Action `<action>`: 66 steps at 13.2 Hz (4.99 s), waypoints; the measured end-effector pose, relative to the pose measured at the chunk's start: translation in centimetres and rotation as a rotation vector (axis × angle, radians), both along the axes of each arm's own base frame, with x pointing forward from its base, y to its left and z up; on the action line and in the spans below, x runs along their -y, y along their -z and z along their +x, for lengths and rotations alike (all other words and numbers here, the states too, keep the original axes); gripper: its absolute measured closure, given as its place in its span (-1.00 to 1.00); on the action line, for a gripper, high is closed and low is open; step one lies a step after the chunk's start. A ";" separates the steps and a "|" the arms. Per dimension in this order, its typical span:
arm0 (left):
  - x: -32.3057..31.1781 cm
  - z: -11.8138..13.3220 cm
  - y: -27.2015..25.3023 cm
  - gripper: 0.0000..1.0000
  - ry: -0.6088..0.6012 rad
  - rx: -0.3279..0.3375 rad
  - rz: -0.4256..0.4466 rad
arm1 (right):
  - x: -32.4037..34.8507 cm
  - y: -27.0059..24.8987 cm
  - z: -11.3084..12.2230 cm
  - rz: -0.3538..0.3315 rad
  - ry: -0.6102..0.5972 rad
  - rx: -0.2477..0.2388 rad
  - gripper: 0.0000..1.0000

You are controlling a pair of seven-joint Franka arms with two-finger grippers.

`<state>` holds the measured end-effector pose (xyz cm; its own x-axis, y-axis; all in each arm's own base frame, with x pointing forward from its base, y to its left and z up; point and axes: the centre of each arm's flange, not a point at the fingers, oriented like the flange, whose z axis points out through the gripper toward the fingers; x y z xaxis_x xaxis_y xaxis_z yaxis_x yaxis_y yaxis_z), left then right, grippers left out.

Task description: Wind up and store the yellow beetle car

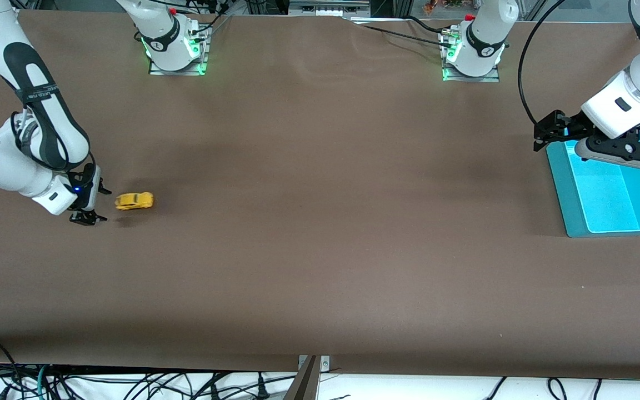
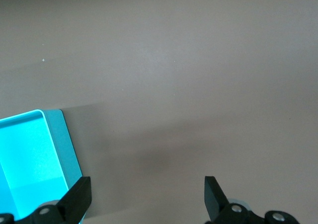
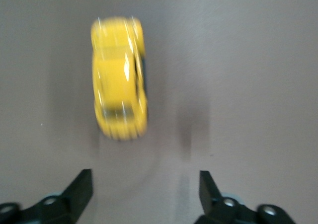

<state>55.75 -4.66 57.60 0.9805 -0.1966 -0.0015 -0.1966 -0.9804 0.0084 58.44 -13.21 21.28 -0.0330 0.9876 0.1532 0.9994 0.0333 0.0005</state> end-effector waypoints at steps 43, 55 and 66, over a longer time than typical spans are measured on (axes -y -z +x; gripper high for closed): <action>-7.6 -0.6 11.7 -1.00 0.558 -0.271 -0.104 | -15.5 -36.9 -5.9 -0.135 1.534 -0.215 -1.00; -19.9 -8.0 32.0 -1.00 1.005 -0.113 -0.146 | -14.9 -37.2 -5.7 -0.161 1.537 -0.164 -1.00; -19.5 -9.3 40.1 -1.00 1.138 -0.079 -0.154 | -13.2 -38.7 -5.2 -0.140 1.570 -0.137 -1.00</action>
<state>46.49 14.86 17.53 0.2334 -0.9713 0.0458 -0.9608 -0.2231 0.1644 53.28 -0.04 60.00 0.9993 0.0295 -0.0222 0.0294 -0.9996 -0.0031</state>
